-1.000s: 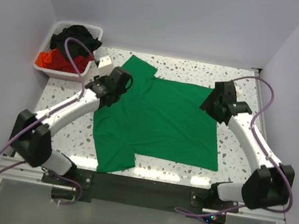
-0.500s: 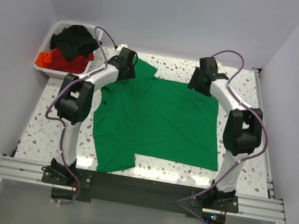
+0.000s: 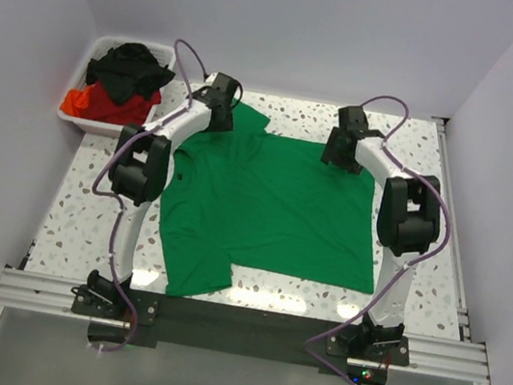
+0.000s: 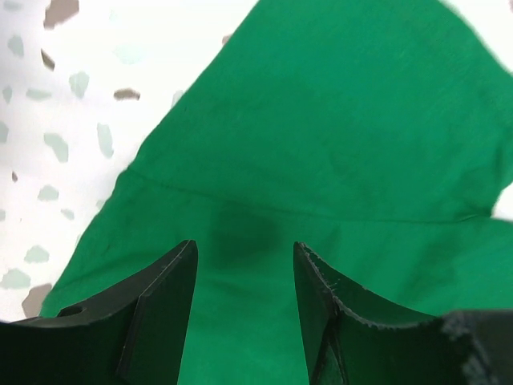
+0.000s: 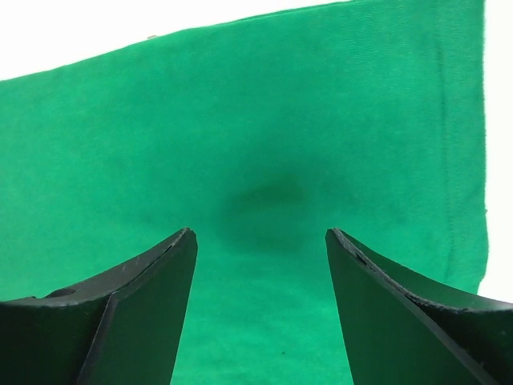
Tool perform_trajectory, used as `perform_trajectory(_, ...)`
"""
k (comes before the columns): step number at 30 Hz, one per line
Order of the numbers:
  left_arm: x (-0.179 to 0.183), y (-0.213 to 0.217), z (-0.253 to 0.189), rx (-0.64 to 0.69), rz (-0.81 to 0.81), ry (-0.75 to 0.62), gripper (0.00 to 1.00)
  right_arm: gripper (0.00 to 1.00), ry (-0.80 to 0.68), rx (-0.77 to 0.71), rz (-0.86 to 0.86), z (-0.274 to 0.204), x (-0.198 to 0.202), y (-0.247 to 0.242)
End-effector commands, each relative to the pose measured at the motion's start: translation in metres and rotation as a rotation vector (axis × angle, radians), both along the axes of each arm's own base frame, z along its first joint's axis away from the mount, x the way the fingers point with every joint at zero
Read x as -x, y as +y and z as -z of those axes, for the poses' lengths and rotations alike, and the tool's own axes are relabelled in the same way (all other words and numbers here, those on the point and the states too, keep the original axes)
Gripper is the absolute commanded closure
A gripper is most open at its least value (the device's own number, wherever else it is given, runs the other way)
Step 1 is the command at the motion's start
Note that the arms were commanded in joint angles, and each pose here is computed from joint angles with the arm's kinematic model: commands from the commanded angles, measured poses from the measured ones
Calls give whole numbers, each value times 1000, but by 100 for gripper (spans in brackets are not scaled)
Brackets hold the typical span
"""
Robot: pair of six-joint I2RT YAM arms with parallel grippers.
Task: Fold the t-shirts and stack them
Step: Flatten the tshirt out
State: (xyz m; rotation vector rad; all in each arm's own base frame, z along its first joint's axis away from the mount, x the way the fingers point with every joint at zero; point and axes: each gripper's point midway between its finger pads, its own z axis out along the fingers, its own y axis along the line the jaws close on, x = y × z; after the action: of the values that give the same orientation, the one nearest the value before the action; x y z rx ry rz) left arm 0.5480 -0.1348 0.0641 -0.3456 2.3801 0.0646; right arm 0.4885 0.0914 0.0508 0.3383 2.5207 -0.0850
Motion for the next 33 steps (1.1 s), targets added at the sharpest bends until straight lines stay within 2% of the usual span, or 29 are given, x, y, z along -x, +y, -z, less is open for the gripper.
perform_trajectory(1, 14, 13, 4, -41, -18, 66, 44, 30, -11, 20, 38, -3, -6, -15)
perform_trajectory(5, 34, 18, 23, -59, -25, 130, 43, 30, 4, 34, 54, 1, -5, -19)
perform_trajectory(10, 41, 22, 40, -73, -33, 177, 42, 29, 26, 32, 59, 12, -2, -19)
perform_trajectory(23, 35, 54, 41, -77, -161, 175, 40, 28, 106, 19, 63, 49, -1, -24)
perform_trajectory(28, 30, 62, 42, -71, -182, 166, 39, 28, 133, 5, 77, 64, -11, -31)
perform_trajectory(33, 16, 61, 43, -57, -183, 155, 39, 28, 105, -1, 72, 54, -32, -32)
